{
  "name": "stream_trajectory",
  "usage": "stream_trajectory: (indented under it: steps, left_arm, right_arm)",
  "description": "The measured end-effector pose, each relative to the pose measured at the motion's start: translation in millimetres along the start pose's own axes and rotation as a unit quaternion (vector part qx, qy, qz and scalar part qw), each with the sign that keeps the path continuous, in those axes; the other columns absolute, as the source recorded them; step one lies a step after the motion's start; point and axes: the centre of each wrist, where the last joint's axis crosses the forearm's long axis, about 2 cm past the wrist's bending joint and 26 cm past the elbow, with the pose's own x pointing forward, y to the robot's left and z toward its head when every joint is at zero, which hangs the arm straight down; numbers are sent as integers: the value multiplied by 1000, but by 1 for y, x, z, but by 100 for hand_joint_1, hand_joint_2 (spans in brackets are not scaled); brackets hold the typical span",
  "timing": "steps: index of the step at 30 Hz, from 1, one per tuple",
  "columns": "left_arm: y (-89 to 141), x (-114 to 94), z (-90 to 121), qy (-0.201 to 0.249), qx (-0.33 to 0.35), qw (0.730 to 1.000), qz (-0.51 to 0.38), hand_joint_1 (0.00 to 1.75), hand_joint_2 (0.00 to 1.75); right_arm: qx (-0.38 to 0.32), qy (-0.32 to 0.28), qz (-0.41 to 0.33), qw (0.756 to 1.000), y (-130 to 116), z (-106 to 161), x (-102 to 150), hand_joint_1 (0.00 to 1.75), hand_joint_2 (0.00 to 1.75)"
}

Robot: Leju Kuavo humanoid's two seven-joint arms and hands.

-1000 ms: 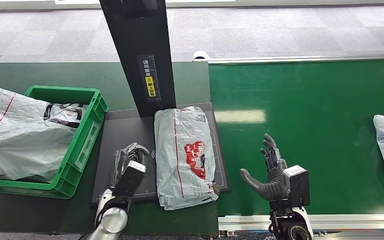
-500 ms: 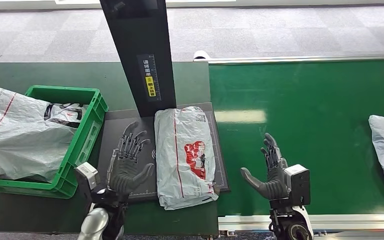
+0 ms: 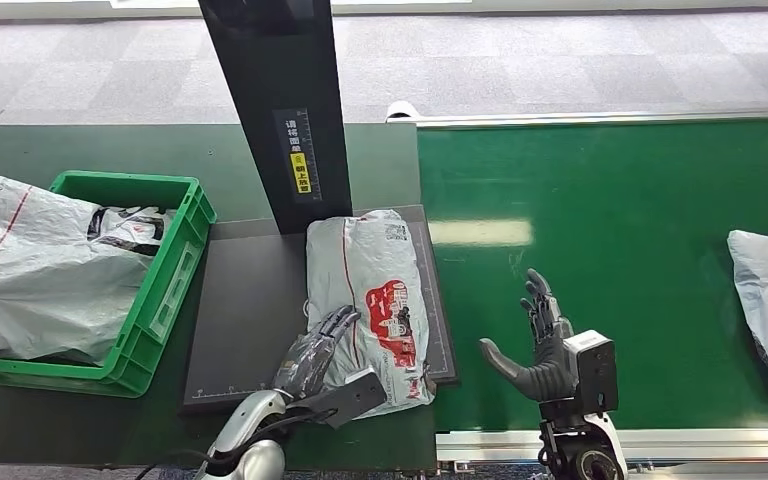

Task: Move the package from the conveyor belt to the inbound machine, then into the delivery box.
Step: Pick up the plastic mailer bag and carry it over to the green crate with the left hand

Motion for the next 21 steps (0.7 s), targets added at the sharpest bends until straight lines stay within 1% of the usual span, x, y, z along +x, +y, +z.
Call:
stream_trajectory:
  steps: [4, 10, 11, 14, 15, 21]
  left_arm:
    - [-4, 1, -6, 9, -23, 999, -28, 0, 175]
    - [-7, 1, -9, 11, -35, 999, -36, 0, 175]
    - [-7, 1, -9, 12, -39, 998, -38, 36, 175]
    - [-8, 0, -10, 13, -49, 998, -42, 166, 175]
    - [-8, 0, -10, 9, -47, 998, -41, 174, 175]
    - [-10, 0, -6, -26, -4, 1000, -13, 175, 175]
  right_arm:
    - [-1, 3, 1, 1000, 0, 0, 0, 0, 175]
    - [-5, 4, 0, 1000, 0, 0, 0, 0, 175]
    - [-5, 4, 0, 1000, 0, 0, 0, 0, 175]
    - [-5, 6, -1, 1000, 1, 0, 0, 0, 175]
    - [-6, 7, -1, 1000, 1, 1, 0, 0, 175]
    - [-12, 12, -2, 1000, 2, 11, 1, 0, 175]
